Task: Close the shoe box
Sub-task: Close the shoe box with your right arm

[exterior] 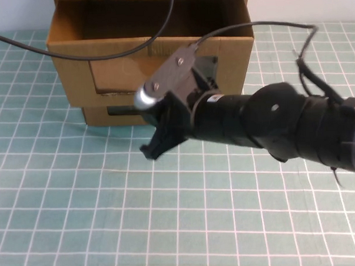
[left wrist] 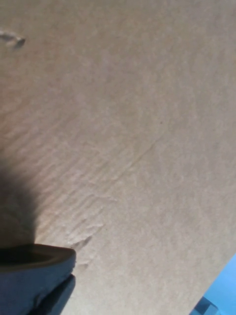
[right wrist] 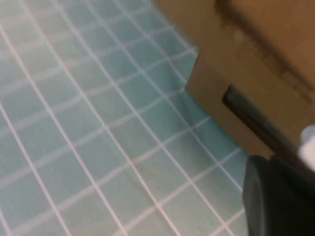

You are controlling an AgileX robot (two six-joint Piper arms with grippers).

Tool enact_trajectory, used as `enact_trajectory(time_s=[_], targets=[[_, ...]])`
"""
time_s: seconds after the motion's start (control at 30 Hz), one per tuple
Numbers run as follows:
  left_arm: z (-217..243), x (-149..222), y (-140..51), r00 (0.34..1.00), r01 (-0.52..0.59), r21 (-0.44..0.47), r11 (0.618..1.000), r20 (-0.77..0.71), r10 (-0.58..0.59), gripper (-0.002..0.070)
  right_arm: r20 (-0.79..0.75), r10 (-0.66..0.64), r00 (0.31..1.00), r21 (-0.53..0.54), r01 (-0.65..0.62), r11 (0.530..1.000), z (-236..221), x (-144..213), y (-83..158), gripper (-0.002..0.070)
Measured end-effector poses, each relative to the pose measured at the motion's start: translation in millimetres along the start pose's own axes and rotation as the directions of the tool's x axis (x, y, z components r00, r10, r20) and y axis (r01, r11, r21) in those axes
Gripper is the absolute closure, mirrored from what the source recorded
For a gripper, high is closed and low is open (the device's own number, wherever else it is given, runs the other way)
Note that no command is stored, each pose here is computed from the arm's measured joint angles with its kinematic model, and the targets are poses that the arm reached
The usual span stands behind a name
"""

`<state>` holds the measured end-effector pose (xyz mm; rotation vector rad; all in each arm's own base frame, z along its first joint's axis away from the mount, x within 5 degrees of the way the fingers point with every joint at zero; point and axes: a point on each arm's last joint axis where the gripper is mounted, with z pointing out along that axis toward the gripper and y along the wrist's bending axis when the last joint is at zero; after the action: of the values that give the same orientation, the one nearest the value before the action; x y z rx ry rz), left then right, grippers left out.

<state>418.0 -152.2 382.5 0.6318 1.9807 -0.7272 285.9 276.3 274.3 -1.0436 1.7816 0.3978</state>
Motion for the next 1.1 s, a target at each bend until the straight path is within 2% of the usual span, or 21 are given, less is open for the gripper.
enact_trajectory(time_s=[0.17, 0.37, 0.5, 0.67, 0.77, 0.87, 0.97, 1.1], targets=[[0, 0, -0.4, 1.000, 0.000, 0.005, 1.000, -0.005, 0.000, 0.0680, 0.037, 0.132, 0.991, 0.021, -0.133, 0.991, -19, -3, 0, 0.0690], [0, 1, -0.8, 1.000, 0.000, 0.008, 1.000, -0.009, 0.000, 0.0680, 0.036, 0.150, 0.988, 0.124, -0.153, 0.980, -44, 17, 22, 0.0690], [0, 1, -1.1, 1.000, 0.002, 0.011, 1.000, -0.013, -0.002, 0.0680, 0.121, 0.180, 0.976, 0.253, -0.206, 0.945, -64, 15, 35, 0.0690], [0, 1, -1.1, 1.000, 0.002, 0.011, 1.000, -0.013, -0.002, 0.0680, 0.275, 0.244, 0.930, 0.353, -0.333, 0.874, -70, 9, 29, 0.0690], [0, 1, -1.3, 1.000, 0.006, 0.013, 1.000, -0.013, -0.005, 0.0680, 0.354, 0.166, 0.920, 0.390, -0.306, 0.869, -64, 6, 27, 0.0690], [0, 2, -1.7, 1.000, 0.006, 0.018, 1.000, -0.018, -0.005, 0.0680, 0.398, 0.082, 0.914, 0.371, -0.243, 0.896, -57, 2, 31, 0.0690], [0, 2, -1.9, 1.000, 0.006, 0.020, 1.000, -0.021, -0.005, 0.0680, 0.400, -0.014, 0.916, 0.341, -0.134, 0.930, -49, 1, 39, 0.0690], [0, 2, -2.0, 1.000, 0.008, 0.022, 1.000, -0.021, -0.008, 0.0680, 0.383, -0.064, 0.922, 0.331, -0.072, 0.941, -35, 9, 45, 0.0690]])
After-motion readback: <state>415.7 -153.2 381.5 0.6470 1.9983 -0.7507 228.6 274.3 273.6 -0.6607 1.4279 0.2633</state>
